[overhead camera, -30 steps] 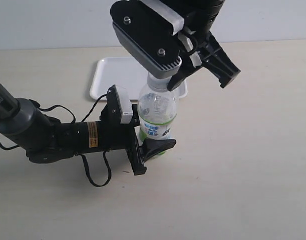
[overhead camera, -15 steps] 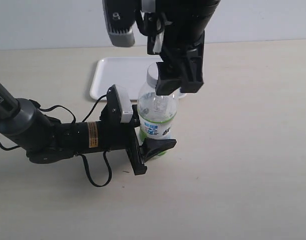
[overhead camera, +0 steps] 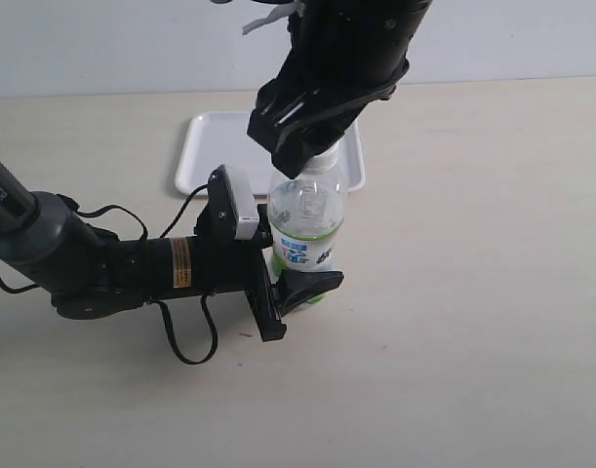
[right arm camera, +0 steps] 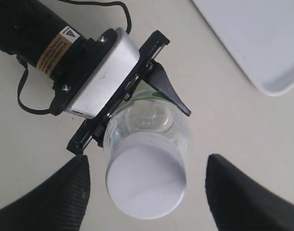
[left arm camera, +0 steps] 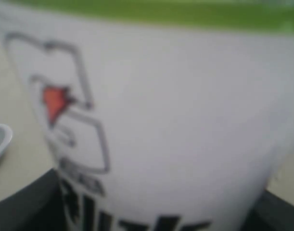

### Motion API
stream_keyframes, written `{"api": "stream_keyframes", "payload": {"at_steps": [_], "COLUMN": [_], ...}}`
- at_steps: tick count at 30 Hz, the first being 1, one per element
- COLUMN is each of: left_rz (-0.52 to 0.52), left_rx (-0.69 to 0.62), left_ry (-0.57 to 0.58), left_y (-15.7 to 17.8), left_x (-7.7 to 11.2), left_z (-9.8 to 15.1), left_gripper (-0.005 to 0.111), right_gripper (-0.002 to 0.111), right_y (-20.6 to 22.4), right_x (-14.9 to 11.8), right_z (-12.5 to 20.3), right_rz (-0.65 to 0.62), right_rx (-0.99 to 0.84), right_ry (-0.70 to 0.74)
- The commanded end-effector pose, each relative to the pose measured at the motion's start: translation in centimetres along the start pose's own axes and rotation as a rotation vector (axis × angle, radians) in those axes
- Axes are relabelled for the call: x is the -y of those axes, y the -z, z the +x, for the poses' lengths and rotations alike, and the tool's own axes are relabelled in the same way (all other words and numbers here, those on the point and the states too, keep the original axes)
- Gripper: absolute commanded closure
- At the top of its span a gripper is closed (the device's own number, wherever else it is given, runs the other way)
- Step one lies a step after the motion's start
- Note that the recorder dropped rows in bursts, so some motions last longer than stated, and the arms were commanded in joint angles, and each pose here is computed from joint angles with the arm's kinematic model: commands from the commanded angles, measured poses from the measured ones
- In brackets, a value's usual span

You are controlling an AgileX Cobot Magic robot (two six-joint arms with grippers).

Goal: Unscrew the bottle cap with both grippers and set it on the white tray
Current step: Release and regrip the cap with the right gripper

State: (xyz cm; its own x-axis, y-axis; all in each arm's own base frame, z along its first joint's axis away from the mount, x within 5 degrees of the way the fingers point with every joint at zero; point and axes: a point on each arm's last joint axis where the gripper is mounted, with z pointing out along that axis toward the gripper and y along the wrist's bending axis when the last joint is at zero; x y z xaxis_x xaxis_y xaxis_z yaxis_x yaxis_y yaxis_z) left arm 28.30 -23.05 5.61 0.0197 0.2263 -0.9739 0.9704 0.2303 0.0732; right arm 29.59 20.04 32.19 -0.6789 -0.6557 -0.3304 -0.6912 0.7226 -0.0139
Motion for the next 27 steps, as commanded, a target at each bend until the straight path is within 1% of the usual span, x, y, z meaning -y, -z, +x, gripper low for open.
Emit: {"api": "stream_keyframes", "payload": {"at_steps": [1, 6, 9, 13, 18, 19, 23, 25, 27], "left_rz": [0.0, 0.0, 0.0, 0.0, 0.0, 0.0, 0.0, 0.0, 0.0], "left_rx": [0.019, 0.019, 0.019, 0.019, 0.019, 0.019, 0.019, 0.019, 0.019], "left_ry": [-0.011, -0.011, -0.014, -0.014, -0.014, -0.014, -0.014, -0.014, -0.014], "left_y": [-0.11, -0.11, -0.11, -0.11, -0.11, -0.11, -0.11, -0.11, -0.11], "left_x": [-0.06, -0.06, -0.06, -0.06, -0.06, -0.06, -0.06, -0.06, -0.06], "left_z": [-0.53, -0.53, -0.53, -0.53, -0.53, -0.53, -0.53, -0.53, -0.53], "left_gripper": [0.106, 0.106, 0.106, 0.106, 0.106, 0.106, 0.106, 0.106, 0.106], "right_gripper": [0.045, 0.046, 0.053, 0.073, 0.105, 0.108, 0.108, 0.108, 0.108], "right_y": [0.1, 0.0, -0.1, -0.1, -0.1, -0.1, -0.1, -0.1, -0.1], "right_x": [-0.15, -0.16, -0.15, -0.15, -0.14, -0.13, -0.13, -0.13, -0.13], "right_z": [0.12, 0.17, 0.16, 0.16, 0.17, 0.17, 0.17, 0.17, 0.17], "right_rz": [-0.004, -0.006, -0.006, -0.006, -0.005, -0.003, -0.005, -0.006, -0.008], "right_rx": [-0.018, -0.028, -0.031, -0.031, -0.032, -0.032, -0.032, -0.032, -0.031], "right_ry": [-0.067, -0.071, -0.072, -0.072, -0.072, -0.069, 0.028, 0.113, 0.238]}}
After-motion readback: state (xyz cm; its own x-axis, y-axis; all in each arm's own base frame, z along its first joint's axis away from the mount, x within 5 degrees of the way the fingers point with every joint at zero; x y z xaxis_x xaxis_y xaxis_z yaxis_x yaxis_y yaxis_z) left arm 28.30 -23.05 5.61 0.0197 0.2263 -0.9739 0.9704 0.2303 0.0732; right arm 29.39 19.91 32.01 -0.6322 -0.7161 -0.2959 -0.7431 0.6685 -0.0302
